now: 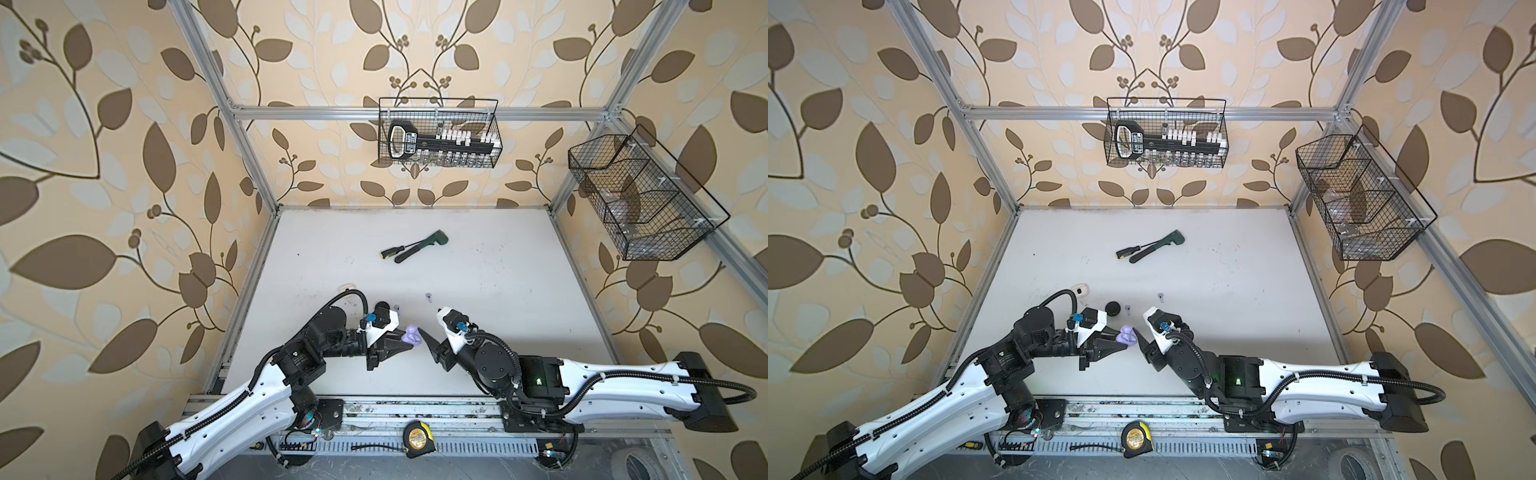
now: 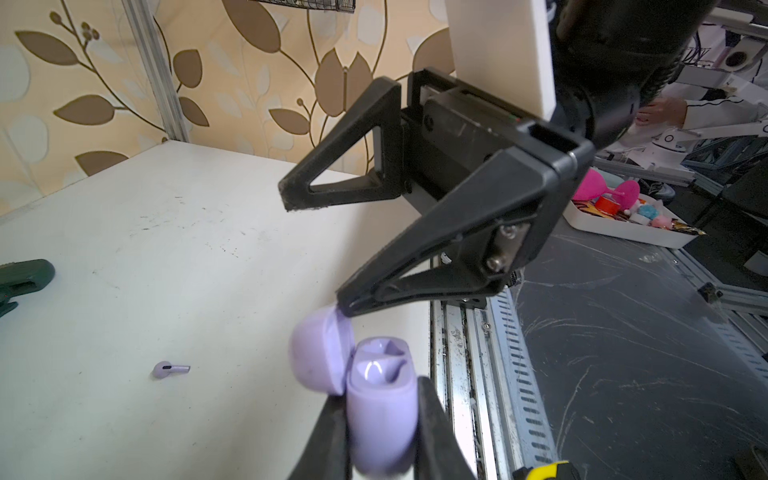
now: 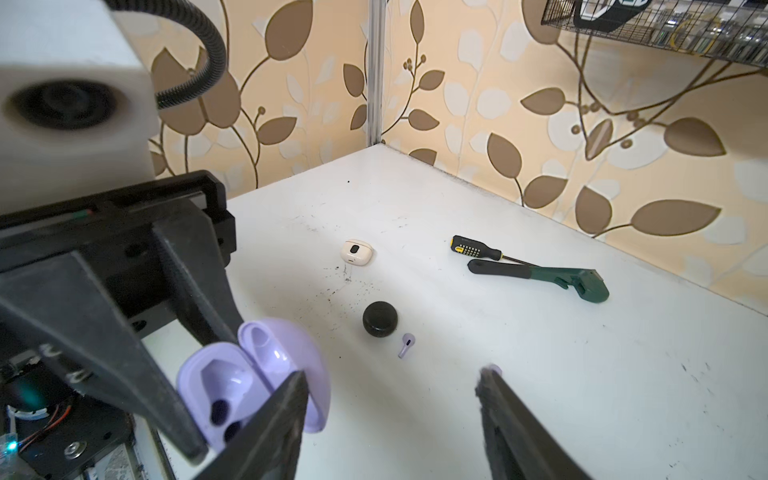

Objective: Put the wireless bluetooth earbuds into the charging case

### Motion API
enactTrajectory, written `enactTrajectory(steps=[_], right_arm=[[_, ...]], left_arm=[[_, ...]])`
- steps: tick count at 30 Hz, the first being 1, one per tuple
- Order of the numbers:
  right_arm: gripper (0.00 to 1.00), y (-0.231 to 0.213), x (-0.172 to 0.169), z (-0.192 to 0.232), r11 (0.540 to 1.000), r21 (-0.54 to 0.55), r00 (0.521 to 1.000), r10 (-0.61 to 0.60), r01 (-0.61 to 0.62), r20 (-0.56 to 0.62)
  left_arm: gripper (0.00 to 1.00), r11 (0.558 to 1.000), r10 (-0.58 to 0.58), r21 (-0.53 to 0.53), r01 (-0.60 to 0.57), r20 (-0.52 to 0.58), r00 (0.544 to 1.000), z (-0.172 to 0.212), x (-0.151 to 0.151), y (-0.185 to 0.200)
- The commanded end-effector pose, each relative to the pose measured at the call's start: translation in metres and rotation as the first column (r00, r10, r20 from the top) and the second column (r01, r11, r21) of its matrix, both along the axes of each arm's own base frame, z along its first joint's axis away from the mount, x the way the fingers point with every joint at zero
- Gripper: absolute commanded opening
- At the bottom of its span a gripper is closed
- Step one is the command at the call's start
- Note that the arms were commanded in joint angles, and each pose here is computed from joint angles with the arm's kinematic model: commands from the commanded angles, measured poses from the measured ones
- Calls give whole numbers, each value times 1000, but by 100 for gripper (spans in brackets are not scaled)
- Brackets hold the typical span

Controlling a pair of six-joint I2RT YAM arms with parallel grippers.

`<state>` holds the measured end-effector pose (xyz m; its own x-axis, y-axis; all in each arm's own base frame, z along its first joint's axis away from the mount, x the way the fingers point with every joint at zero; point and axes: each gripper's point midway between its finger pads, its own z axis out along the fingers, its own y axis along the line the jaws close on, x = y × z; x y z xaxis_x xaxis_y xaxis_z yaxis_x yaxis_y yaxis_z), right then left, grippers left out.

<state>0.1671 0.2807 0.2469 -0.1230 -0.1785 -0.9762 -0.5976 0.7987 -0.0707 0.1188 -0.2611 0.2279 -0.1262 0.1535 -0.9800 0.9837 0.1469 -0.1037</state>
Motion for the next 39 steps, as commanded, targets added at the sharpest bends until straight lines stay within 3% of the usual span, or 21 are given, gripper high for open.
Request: enactTrajectory(steps=[1, 9, 15, 21, 26, 32, 37, 39], right_arm=[[66, -2, 6, 12, 998, 35, 999, -42, 43, -26], [66, 6, 11, 15, 997, 73, 994, -17, 25, -107], [68, -13, 31, 25, 986, 119, 980, -94, 115, -174], [72, -35, 46, 35, 965, 222, 968, -88, 141, -234], [72, -59, 65, 31, 939, 239, 938, -169, 247, -304], [71, -70, 92, 2, 943, 148, 867, -202, 298, -455], [69, -67, 115, -38, 967, -22, 771, -215, 252, -600], [69, -69, 124, -53, 962, -90, 745, -257, 257, -616]], left_arm=[[0, 997, -48, -55, 52, 78, 996, 15, -10, 0], [0, 995, -36, -84, 45, 107, 994, 19, -13, 4], [0, 993, -12, -112, 23, 91, 996, 24, -11, 5], [0, 993, 24, -120, -14, 79, 997, 26, -5, 6], [0, 987, 85, -144, -74, 74, 994, 28, 5, 10], [0, 951, 205, -244, -192, 33, 978, 37, 28, 28], [0, 883, 309, -352, -311, -64, 949, 46, 67, 61], [0, 879, 288, -374, -297, -82, 954, 46, 72, 64]])
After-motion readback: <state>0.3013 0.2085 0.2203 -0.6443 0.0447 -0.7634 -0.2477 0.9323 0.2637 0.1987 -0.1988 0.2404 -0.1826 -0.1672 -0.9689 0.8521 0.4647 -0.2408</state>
